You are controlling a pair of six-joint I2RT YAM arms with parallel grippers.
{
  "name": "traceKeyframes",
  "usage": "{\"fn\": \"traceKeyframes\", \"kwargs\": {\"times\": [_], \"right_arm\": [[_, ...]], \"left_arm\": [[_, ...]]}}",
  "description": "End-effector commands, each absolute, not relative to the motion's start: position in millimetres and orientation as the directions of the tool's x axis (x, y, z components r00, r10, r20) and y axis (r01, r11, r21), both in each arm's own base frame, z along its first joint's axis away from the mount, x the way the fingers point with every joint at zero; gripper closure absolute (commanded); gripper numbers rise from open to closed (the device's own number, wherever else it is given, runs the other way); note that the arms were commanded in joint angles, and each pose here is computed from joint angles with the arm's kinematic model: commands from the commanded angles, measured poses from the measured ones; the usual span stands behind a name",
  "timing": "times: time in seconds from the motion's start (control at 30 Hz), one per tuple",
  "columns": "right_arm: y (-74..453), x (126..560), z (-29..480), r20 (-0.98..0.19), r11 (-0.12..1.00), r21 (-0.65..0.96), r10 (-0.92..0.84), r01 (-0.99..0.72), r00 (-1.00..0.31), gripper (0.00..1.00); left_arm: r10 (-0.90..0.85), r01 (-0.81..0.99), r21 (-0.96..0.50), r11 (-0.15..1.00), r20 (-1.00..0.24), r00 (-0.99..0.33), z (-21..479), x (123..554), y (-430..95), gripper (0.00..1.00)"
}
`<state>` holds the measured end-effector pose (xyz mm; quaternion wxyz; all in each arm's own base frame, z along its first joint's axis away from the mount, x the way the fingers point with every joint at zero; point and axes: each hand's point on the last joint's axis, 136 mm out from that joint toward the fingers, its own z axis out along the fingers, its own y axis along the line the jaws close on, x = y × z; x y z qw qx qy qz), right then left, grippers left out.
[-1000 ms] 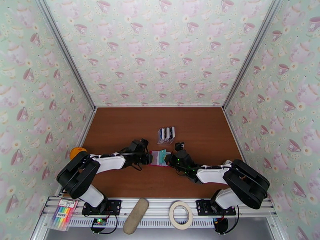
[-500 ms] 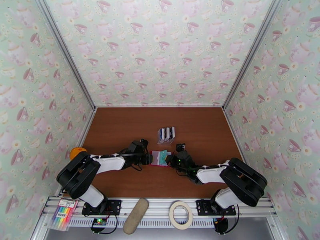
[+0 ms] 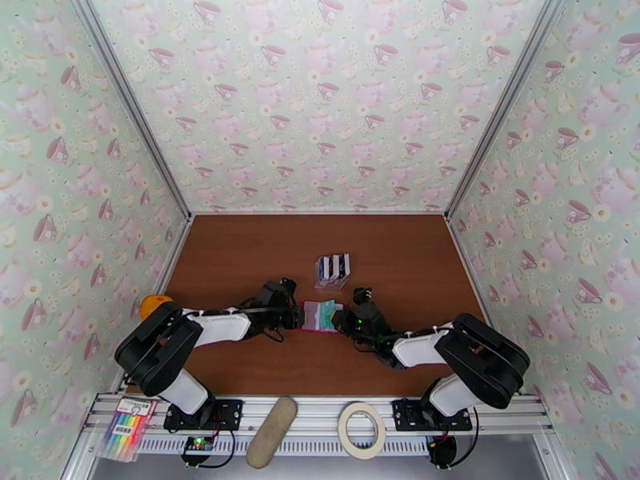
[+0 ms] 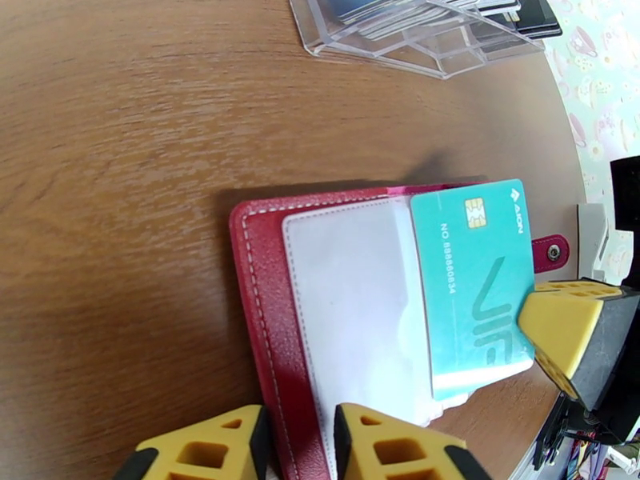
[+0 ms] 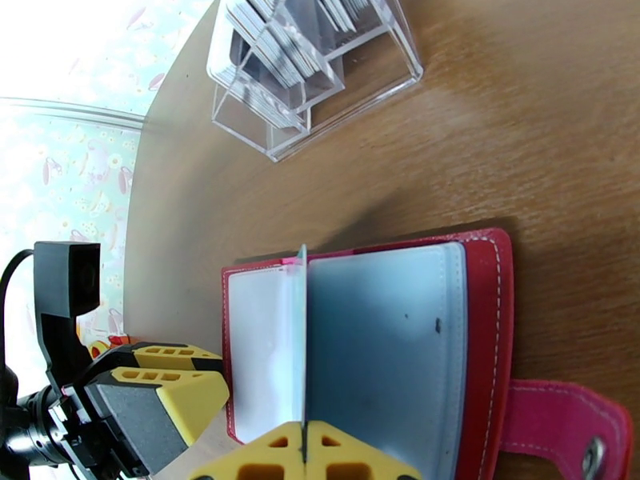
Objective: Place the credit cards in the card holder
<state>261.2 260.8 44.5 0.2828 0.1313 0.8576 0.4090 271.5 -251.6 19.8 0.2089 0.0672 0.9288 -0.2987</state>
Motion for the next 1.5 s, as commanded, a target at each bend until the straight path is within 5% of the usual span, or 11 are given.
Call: {"fn": "traceKeyframes", "kwargs": {"times": [0.0, 1.47], "right_arm": [[260, 258, 36, -0.354, 0.623, 0.782, 0.458, 0.011, -0.816, 1.00], [275, 254, 15, -0.279, 0.604, 0.795, 0.436, 0.049, -0.855, 0.97]], "left_arm": [[0.052, 0.179, -0.488, 0.854, -0.263, -0.964, -25, 231, -237, 0.71], [-0.009, 0.100, -0.496, 0.863, -0.213, -0.977, -44, 222, -237, 0.80]]}}
